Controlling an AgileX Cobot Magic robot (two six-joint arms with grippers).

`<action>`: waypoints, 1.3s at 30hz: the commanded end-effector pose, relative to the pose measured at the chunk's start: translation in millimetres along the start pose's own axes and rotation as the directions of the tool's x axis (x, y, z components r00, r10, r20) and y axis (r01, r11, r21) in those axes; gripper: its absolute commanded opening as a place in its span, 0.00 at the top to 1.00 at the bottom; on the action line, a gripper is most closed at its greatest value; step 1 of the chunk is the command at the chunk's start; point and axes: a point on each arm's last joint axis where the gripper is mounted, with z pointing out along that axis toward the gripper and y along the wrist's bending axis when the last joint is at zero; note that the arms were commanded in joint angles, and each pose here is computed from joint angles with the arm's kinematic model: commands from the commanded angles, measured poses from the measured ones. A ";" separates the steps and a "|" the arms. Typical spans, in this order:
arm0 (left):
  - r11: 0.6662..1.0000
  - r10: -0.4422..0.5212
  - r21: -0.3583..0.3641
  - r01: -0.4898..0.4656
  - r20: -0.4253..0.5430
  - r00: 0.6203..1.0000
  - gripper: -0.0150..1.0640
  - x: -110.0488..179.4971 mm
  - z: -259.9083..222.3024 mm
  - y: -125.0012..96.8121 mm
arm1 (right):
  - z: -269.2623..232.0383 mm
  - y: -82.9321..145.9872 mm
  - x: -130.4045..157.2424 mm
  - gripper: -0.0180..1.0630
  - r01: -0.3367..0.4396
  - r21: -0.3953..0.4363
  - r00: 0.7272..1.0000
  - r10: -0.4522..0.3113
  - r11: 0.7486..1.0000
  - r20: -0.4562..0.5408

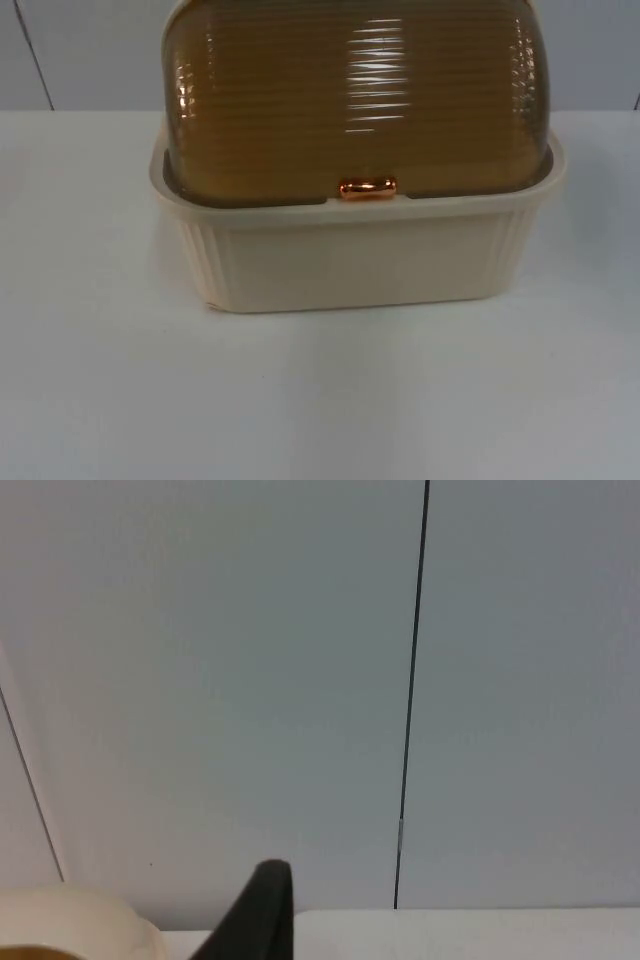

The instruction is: Open the box lid with the left hand, place the block into the box with the right hand, then close the box lid with the left hand.

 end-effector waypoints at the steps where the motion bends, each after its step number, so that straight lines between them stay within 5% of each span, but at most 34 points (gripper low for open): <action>1: 1.000 0.014 -0.027 -0.016 -0.069 0.998 0.99 -3.3 4.1 0.8 | -1.7 0.5 -1.1 0.02 0.010 -0.003 1.000 -0.010 1.000 0.010; 9: 0.994 0.075 -0.079 -0.081 -0.078 0.994 0.99 -17.0 -1.9 4.1 | -7.1 0.1 -2.4 0.02 0.009 -0.002 1.000 -0.009 1.000 0.023; 13: 0.986 -0.007 -0.169 -0.012 -0.112 0.994 0.99 -12.5 1.9 12.8 | -9.7 -0.1 -3.1 0.02 0.009 -0.002 1.000 -0.009 1.000 0.030; 18: 0.990 -0.060 -0.129 0.048 -0.090 0.994 0.99 -14.2 1.4 4.0 | -10.5 -0.1 -3.3 0.02 0.008 -0.002 0.999 -0.008 1.000 0.032; 29: 0.988 0.038 -0.143 -0.055 -0.115 0.993 0.97 -13.2 2.5 1.8 | -10.4 -0.2 -2.3 0.02 0.008 -0.001 1.000 -0.008 1.000 0.021; 31: 0.990 0.031 -0.132 -0.046 -0.115 0.993 0.82 -13.0 2.6 0.8 | -10.4 -0.2 -2.3 0.02 0.005 -0.001 1.000 -0.005 1.000 0.021; 32: 0.993 0.020 -0.117 -0.033 -0.112 0.993 0.64 -13.1 2.8 -0.7 | -10.4 -0.2 -2.3 0.02 0.005 -0.001 1.000 -0.005 1.000 0.021; 33: 0.993 0.020 -0.117 -0.033 -0.112 0.993 0.64 -13.1 2.8 -0.7 | -10.4 -0.2 -2.3 0.02 0.005 -0.001 1.000 -0.005 1.000 0.021; 35: 0.995 -0.025 -0.095 0.016 -0.101 0.995 0.08 -13.8 2.5 -3.3 | -10.4 -0.2 -2.3 0.02 0.005 -0.001 1.000 -0.005 1.000 0.021; 39: 0.996 -0.039 -0.087 0.032 -0.077 0.996 0.06 -17.0 -4.2 -5.2 | -10.4 -0.2 -2.0 0.02 0.006 -0.001 1.000 -0.006 1.000 0.017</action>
